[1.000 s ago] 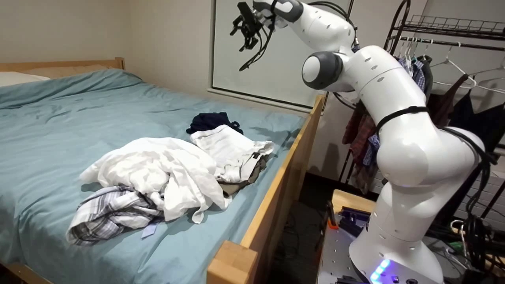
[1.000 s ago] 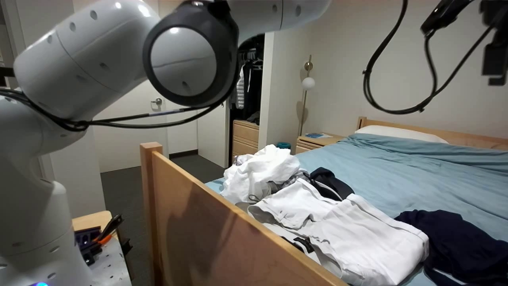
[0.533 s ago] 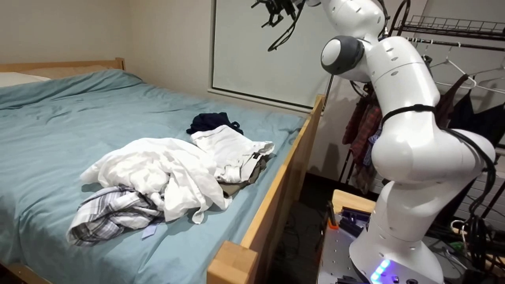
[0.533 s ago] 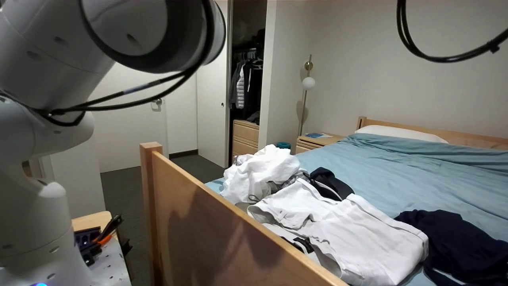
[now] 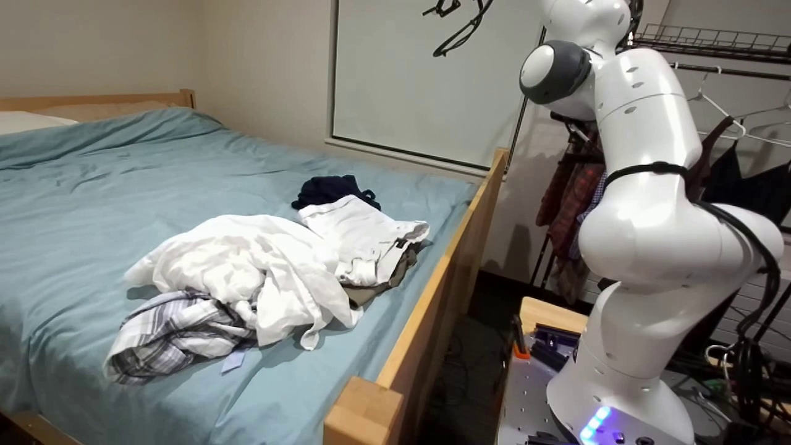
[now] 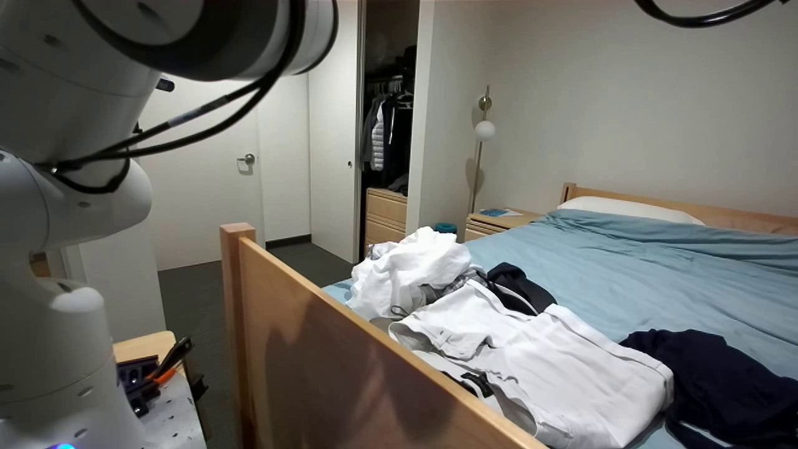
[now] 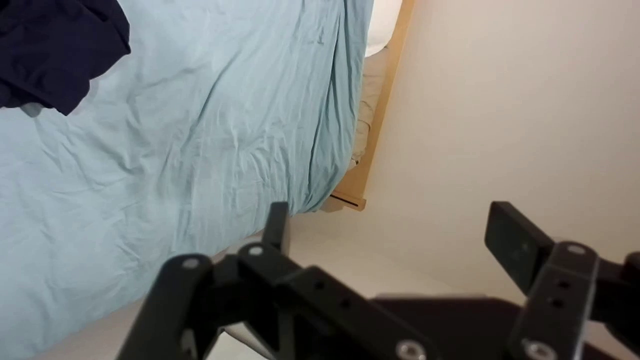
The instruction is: Pick the black cloth and put it on the right on the bed
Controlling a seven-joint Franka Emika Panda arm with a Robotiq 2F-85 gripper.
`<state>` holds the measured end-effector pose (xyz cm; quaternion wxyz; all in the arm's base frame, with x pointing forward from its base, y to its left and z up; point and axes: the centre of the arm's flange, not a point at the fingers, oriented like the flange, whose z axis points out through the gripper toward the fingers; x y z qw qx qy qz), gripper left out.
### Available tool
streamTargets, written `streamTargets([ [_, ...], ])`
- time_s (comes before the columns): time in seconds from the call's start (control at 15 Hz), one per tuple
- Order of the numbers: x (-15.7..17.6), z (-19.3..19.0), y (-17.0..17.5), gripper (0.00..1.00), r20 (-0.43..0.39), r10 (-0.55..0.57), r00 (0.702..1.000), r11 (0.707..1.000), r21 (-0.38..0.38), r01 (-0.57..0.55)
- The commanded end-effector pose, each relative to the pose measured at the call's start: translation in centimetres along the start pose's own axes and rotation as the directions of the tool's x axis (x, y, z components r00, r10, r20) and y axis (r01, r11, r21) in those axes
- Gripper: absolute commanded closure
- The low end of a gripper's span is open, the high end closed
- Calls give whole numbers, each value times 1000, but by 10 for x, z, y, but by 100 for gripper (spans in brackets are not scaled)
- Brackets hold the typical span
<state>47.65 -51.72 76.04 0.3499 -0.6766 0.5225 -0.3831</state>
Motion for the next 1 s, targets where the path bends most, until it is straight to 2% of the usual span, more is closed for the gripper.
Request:
streamTargets([
  [0.0, -13, 8, 0, 0, -8, -99, 995, 994, -41, 99],
  [0.07, -20, 10, -1, 0, -26, -146, 989, 987, -76, 143],
  [0.2, -46, 10, 1, 0, 20, -238, 971, 964, -116, 238],
  [0.27, -45, 14, -3, 0, 39, -279, 959, 950, -133, 282],
  [0.33, -76, 24, 20, 0, 41, -322, 946, 933, -157, 324],
  [0.4, -82, 18, 18, 0, 64, -357, 932, 914, -183, 362],
  [0.6, -92, 22, 31, 0, 170, -448, 877, 849, -226, 478],
  [0.73, -96, 20, 37, 0, 270, -489, 829, 816, -193, 545],
  [0.8, -99, 19, 41, 0, 312, -509, 802, 786, -209, 581],
  [0.87, -48, 42, -2, 0, 255, -457, 852, 836, -203, 509],
  [0.93, -50, 40, 0, 0, 284, -471, 835, 822, -202, 532],
])
